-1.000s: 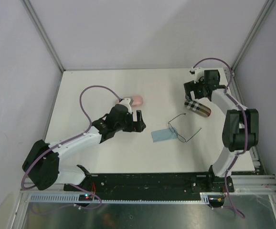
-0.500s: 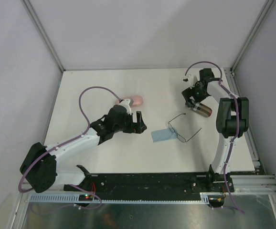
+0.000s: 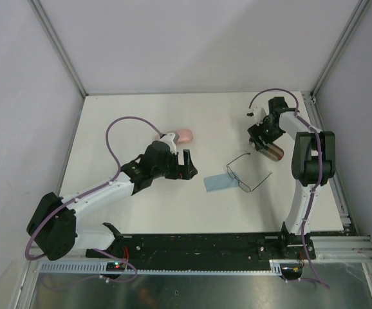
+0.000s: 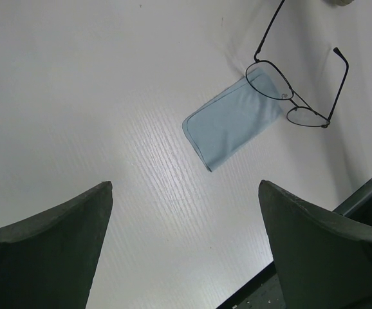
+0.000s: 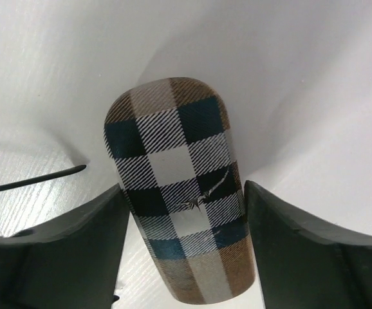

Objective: Organize the sunglasses
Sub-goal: Pick up the sunglasses case from the center of the board, then open the sunglasses case at the center of the board.

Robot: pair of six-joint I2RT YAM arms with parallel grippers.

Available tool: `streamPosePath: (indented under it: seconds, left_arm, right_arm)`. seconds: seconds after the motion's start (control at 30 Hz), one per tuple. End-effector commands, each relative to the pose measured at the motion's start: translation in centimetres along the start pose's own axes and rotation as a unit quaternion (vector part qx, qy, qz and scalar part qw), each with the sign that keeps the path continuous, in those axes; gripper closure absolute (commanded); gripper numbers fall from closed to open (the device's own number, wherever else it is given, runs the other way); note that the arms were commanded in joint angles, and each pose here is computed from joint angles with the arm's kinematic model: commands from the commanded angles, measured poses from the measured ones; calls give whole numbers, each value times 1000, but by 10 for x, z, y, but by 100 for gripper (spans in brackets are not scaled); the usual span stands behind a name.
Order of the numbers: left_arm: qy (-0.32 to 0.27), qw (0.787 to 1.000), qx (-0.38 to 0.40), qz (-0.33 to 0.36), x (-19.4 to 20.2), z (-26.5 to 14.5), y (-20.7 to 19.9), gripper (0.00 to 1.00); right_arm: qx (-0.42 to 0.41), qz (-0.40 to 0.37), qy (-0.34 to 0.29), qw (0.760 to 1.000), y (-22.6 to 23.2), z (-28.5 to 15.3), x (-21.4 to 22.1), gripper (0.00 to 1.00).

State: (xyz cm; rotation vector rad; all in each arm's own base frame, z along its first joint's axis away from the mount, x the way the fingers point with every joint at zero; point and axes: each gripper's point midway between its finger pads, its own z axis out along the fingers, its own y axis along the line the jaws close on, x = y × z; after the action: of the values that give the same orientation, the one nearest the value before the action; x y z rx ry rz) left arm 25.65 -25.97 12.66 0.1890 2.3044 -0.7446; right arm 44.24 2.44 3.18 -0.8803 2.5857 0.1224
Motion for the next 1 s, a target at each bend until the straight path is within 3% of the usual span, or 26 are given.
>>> streamPosePath:
  seconds: [0.0,0.17,0.4,0.5,0.63,0.8,0.97]
  left_arm:
    - [-27,999,24,4,-22,-6,-15,0]
    - [-34,999,23,0,-28,-9,-13,0]
    - [-61,998,33,4,-49,-24,-12,0]
    - [-68,996,57,14,-59,-32,-20,0]
    - [-81,992,90,34,-70,-43,-33,0]
    - [-114,982,137,54,-86,-64,-51,0]
    - [-142,964,213,66,-103,-91,-78,0]
  right_arm:
    - [-11,11,-10,1000,0,-6,-7,32]
    - [-32,31,-44,998,5,-18,-25,41]
    - [-62,102,-220,968,21,-101,-107,49]
    - [-90,147,-305,937,40,-142,-144,52]
    - [-194,174,-372,891,100,-187,-185,61]
    - [-333,236,-379,830,176,-228,-219,68]
    - [-461,283,-332,773,247,-241,-222,77]
